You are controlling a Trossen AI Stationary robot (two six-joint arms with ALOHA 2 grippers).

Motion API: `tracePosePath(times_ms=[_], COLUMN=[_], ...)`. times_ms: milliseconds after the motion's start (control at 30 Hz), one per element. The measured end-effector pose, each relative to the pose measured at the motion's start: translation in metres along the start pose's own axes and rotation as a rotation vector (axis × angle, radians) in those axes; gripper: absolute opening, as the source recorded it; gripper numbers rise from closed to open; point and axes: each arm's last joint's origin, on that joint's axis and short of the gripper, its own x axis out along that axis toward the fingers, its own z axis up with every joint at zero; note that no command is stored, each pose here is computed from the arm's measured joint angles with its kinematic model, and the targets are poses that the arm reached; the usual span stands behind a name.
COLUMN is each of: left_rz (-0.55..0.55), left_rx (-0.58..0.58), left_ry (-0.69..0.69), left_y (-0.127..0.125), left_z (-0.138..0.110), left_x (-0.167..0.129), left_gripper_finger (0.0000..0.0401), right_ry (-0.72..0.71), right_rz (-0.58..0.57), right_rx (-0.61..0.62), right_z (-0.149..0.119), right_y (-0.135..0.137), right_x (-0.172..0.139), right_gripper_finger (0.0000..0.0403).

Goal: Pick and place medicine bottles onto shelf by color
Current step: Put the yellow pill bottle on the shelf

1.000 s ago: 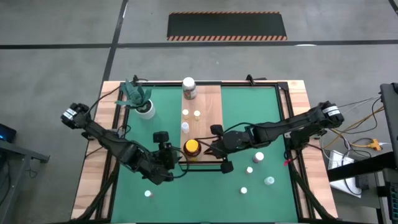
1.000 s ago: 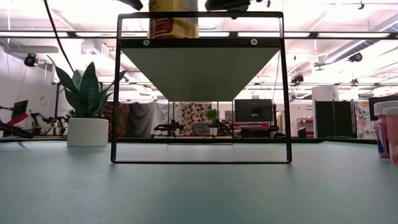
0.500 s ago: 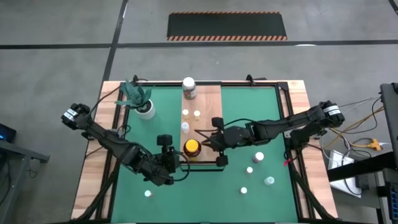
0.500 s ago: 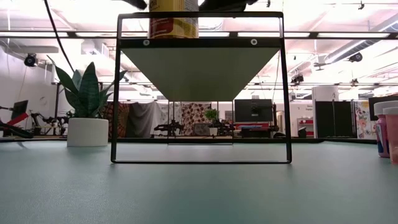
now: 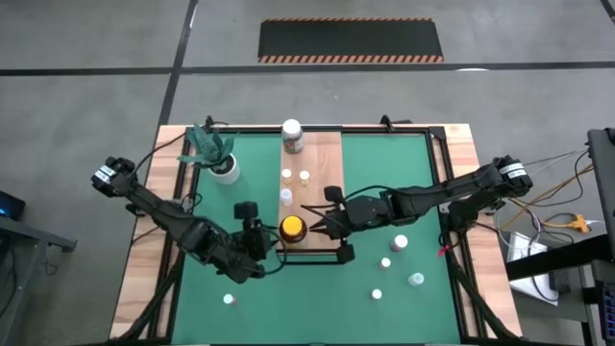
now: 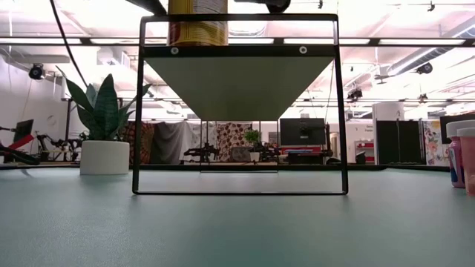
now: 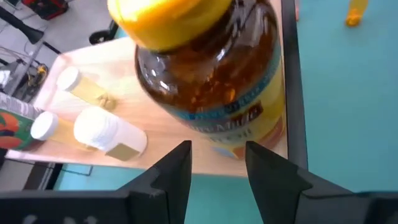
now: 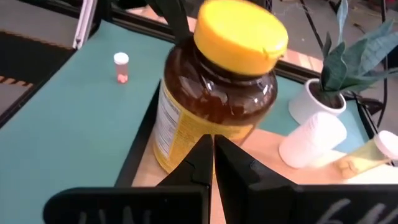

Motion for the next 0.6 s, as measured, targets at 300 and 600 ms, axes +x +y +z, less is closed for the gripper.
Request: tracePosePath(times_ms=[300, 600], left_rz=[-0.108, -0.063], left_rx=[0.037, 0.093], left_ry=[-0.028, -0.005], left_y=[-0.016, -0.013], left_z=[0.001, -0.003], left_x=[-0.005, -0.003], left_gripper_finger=[0.0134, 0.0134], right_ry=[0.018, 0.038], right_rz=[0.006, 0.004], right_rx=[-0.017, -0.033], right_z=[-0.008, -0.013], right_y=[0.004, 0.005], right_x=[0.019, 0.028], right_gripper_finger=[0.0009, 0.0009])
